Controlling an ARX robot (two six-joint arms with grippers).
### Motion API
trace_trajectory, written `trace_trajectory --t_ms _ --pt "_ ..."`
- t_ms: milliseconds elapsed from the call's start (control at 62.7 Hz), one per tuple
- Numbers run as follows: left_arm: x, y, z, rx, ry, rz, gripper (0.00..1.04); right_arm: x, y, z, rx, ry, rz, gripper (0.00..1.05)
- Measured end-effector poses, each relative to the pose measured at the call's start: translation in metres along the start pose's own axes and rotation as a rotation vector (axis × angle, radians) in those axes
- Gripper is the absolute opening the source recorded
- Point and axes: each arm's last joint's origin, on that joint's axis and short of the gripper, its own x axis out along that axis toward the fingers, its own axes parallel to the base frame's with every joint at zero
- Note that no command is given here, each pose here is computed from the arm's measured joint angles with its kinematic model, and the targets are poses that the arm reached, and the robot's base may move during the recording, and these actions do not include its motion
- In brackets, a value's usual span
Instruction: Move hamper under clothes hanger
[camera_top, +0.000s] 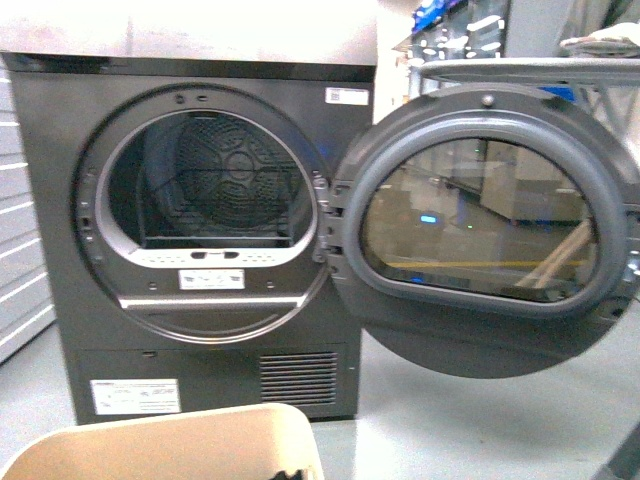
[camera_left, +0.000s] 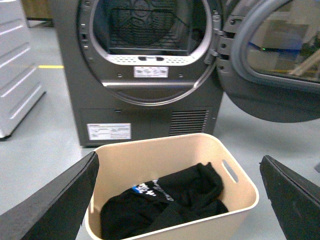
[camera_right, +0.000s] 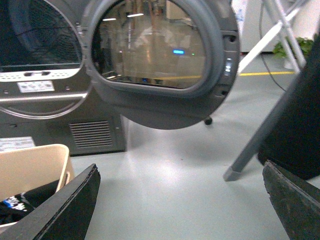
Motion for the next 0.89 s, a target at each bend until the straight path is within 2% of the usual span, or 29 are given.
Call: trace_trajectory --t_ms 638,670,733,765,845,893 --pt "0.000 0.000 0.000 0.000 -0.002 0.002 0.98 0.000 0.000 0.000 0.000 0.000 0.002 0.97" --pt "0.000 0.001 0.000 -0.020 0.060 0.006 0.98 0.000 0.000 0.000 0.000 0.000 0.002 0.97" --pt "0.006 0.007 0.001 -0.078 0.288 0.014 0.98 0.000 0.000 -0.001 0.005 0.014 0.008 0.97" --pt "0.014 0.014 0.003 -0.102 0.355 0.044 0.98 0.002 -0.001 0.000 0.020 0.061 0.060 0.97" --pt "0.036 0.034 0.015 -0.129 0.378 0.127 0.98 0.019 -0.009 0.008 0.034 0.116 0.064 0.97" --pt "0.051 0.046 0.021 -0.127 0.374 0.175 0.98 0.032 -0.013 0.018 0.032 0.098 0.049 0.97"
